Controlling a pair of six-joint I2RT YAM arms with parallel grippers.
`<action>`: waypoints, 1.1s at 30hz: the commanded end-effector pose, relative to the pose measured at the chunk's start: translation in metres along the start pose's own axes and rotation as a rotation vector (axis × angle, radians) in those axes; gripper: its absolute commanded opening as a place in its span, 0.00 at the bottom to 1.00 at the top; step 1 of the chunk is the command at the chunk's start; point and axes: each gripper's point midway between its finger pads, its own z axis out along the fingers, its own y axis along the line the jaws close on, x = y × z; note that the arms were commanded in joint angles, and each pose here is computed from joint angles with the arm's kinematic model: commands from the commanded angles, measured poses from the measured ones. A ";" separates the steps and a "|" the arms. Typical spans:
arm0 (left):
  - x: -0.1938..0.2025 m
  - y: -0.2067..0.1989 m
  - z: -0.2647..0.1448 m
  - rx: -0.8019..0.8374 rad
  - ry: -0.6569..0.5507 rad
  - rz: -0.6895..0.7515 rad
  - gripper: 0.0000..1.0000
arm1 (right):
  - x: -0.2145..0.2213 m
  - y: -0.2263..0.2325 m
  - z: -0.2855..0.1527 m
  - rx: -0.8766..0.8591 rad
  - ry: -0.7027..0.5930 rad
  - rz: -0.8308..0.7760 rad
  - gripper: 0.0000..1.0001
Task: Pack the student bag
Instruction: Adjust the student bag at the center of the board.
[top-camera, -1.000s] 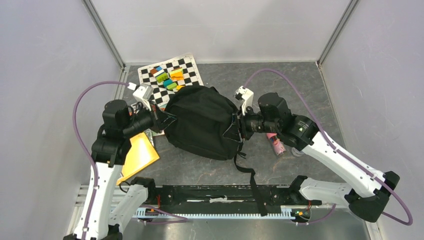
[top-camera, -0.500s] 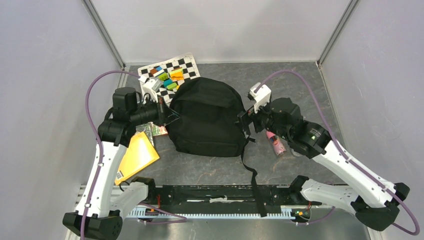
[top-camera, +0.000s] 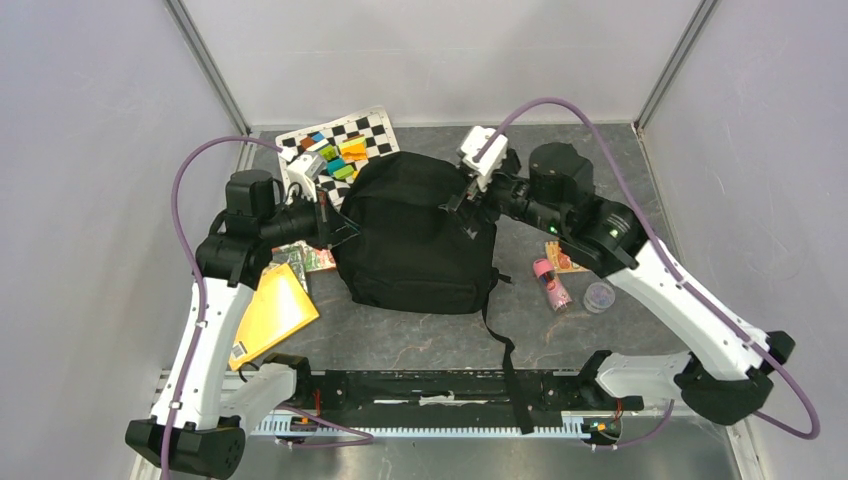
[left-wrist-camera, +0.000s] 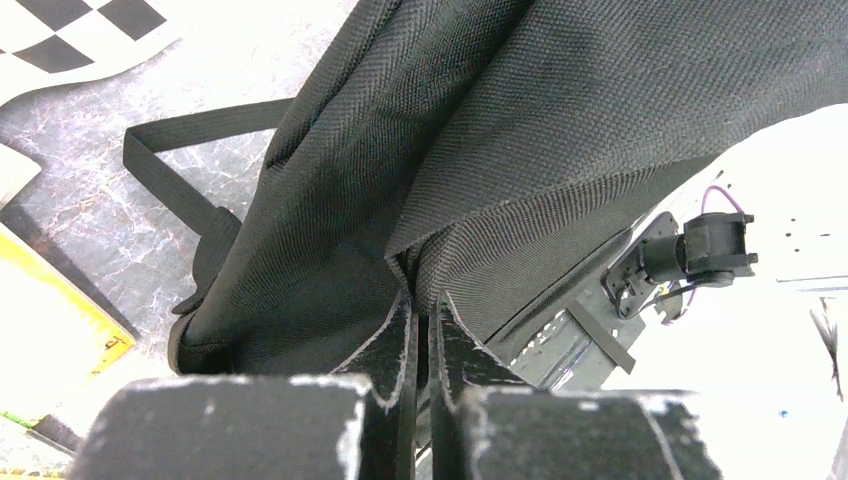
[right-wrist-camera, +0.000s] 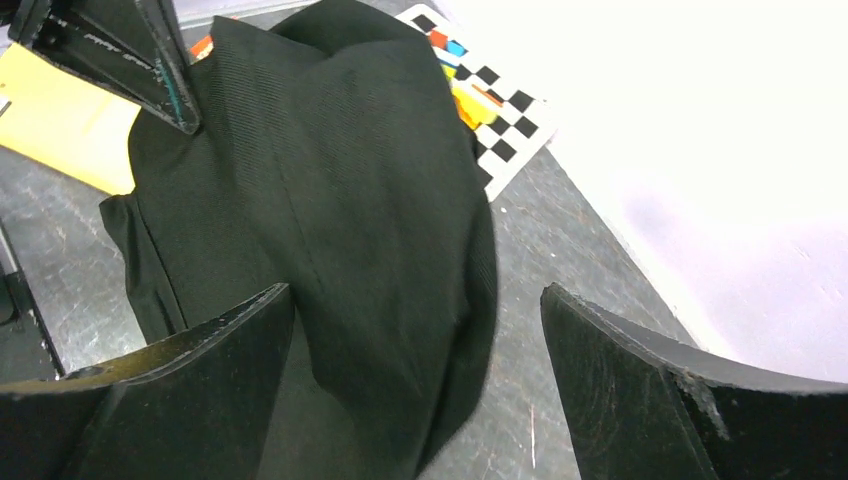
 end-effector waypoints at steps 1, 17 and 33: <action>-0.017 -0.013 -0.008 0.041 -0.038 0.081 0.02 | -0.009 0.015 0.020 -0.128 -0.011 -0.094 0.98; -0.077 -0.045 -0.025 0.083 -0.120 0.026 0.02 | 0.026 0.037 0.018 -0.084 0.160 0.410 0.00; -0.050 -0.032 0.057 0.073 0.082 -0.105 0.02 | 0.185 0.067 -0.011 0.172 0.277 0.826 0.00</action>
